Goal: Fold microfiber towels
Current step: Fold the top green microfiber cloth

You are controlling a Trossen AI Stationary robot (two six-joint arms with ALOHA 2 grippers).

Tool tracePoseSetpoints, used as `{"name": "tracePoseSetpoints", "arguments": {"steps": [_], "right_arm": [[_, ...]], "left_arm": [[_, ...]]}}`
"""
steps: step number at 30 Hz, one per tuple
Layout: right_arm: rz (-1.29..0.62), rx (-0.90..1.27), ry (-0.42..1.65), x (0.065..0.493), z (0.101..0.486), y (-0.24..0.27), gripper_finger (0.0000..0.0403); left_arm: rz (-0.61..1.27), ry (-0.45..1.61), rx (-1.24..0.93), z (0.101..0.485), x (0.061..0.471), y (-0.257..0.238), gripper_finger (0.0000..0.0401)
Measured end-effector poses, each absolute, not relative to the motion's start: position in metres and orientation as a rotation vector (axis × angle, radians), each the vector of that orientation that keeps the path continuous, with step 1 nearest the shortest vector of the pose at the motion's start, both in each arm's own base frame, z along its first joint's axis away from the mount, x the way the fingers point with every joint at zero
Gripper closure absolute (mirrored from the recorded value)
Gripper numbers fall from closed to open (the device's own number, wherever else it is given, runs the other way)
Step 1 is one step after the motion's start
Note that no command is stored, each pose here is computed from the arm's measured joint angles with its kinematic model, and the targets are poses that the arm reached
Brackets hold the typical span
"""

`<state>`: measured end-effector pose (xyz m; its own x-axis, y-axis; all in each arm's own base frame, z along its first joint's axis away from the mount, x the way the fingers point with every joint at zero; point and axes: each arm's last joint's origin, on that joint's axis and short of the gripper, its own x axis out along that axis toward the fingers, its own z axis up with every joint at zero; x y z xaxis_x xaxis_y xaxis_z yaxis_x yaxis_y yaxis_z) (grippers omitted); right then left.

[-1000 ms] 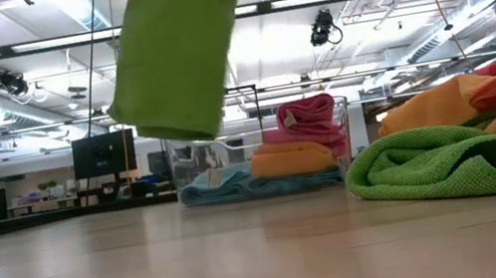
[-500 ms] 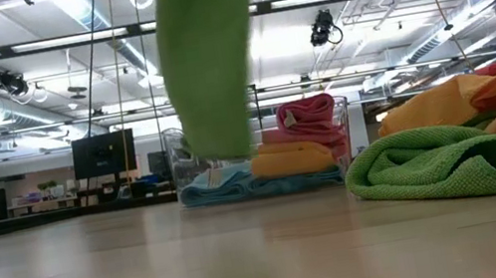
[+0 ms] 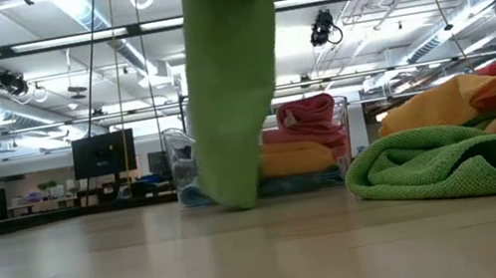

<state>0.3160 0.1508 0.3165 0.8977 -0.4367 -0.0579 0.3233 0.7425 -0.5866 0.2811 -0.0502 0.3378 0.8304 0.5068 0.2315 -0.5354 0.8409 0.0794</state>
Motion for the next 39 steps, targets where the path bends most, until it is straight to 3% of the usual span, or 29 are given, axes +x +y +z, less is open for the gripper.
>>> {"name": "tracePoseSetpoints", "arguments": {"steps": [5,14,19,27,30,36,39], "right_arm": [[-0.371,-0.584,0.160,0.324,0.331,0.150,0.0168],[-0.263,-0.631,0.282,0.343,0.311,0.139,0.0168],[-0.242,-0.619,0.292,0.349,0.310,0.127,0.0168],[-0.253,-0.594,0.316,0.353,0.308,0.112,0.0182],[-0.296,-0.606,0.327,0.355,0.308,0.105,0.0190],[-0.623,-0.674,0.364,0.353,0.316,0.091,0.0206],[-0.632,-0.713,0.350,0.347,0.323,0.102,0.0214]], "left_arm": [[0.596,-0.182,0.141,0.331,0.287,-0.045,0.0390],[0.625,-0.240,0.037,0.330,0.292,-0.033,0.0376],[0.555,-0.279,-0.017,0.331,0.292,-0.034,0.0393],[0.493,-0.382,-0.097,0.339,0.290,-0.035,0.0380],[0.451,-0.403,-0.104,0.341,0.290,-0.036,0.0392],[0.443,-0.399,-0.097,0.341,0.290,-0.040,0.0379],[0.473,-0.381,-0.058,0.340,0.289,-0.043,0.0382]]}}
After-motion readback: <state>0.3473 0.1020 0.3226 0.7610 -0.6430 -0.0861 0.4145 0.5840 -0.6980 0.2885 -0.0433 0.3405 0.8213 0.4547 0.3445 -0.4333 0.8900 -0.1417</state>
